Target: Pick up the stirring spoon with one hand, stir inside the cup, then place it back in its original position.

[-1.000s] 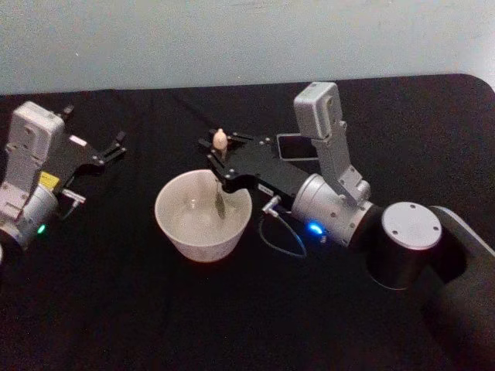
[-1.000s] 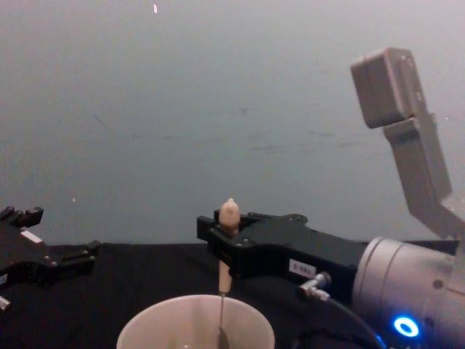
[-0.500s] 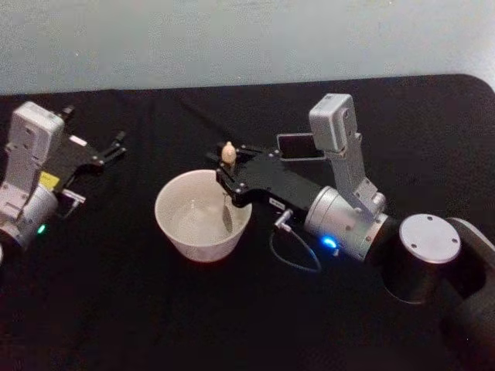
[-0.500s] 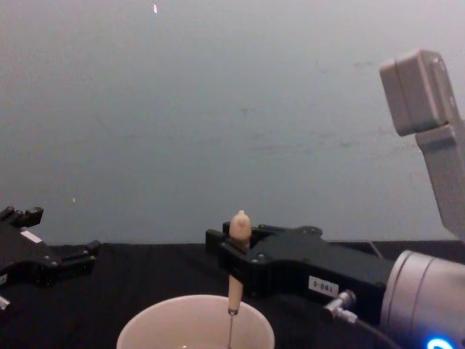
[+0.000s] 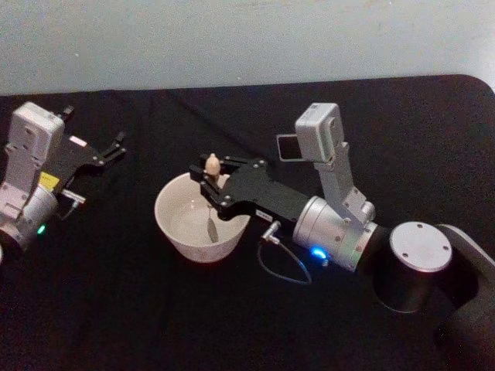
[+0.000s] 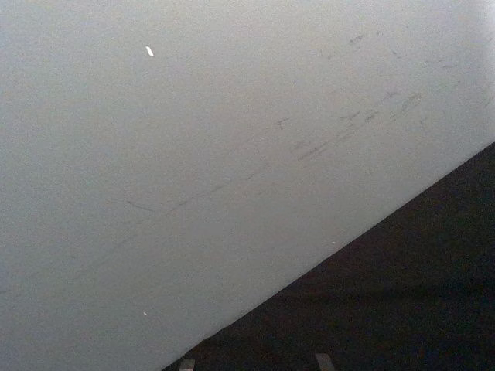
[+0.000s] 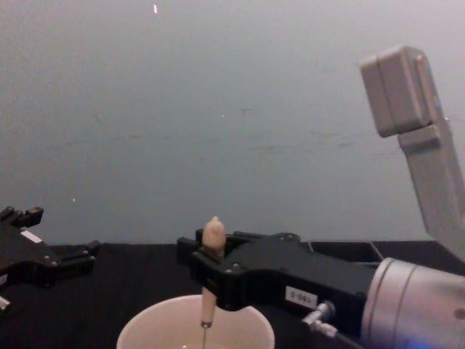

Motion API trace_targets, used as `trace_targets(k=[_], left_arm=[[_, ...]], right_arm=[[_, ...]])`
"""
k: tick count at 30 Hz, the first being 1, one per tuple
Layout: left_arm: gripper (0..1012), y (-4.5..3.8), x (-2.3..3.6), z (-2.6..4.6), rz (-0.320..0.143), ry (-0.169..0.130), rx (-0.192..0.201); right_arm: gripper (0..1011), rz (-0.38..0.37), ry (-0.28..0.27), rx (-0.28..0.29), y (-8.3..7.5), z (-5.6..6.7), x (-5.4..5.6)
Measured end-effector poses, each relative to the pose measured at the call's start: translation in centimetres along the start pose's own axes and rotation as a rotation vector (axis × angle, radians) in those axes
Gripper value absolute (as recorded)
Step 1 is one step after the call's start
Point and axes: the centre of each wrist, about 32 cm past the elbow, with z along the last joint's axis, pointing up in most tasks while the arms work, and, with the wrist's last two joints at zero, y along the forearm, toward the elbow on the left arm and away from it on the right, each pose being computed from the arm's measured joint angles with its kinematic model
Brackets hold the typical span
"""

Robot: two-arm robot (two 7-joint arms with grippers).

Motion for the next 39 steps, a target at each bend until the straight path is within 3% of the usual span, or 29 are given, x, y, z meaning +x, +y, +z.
trace_targets(k=[8,21,30,39], left_arm=[[1001,0.00,0.00,0.00,0.000,0.000,0.000],[1001,0.00,0.00,0.00,0.000,0.000,0.000],[1001,0.00,0.00,0.00,0.000,0.000,0.000],[1001,0.00,0.00,0.00,0.000,0.000,0.000]], right_arm=[[197,0.002,0.003,-0.003,1.2,-0.1,-0.1],[197,-0.046,-0.001,0.002,2.9,-0.1,0.8],[197,-0.089,-0.009,0.005,2.7,-0.1,1.8],[197,-0.091,-0.007,-0.002,1.2,-0.2,2.0]])
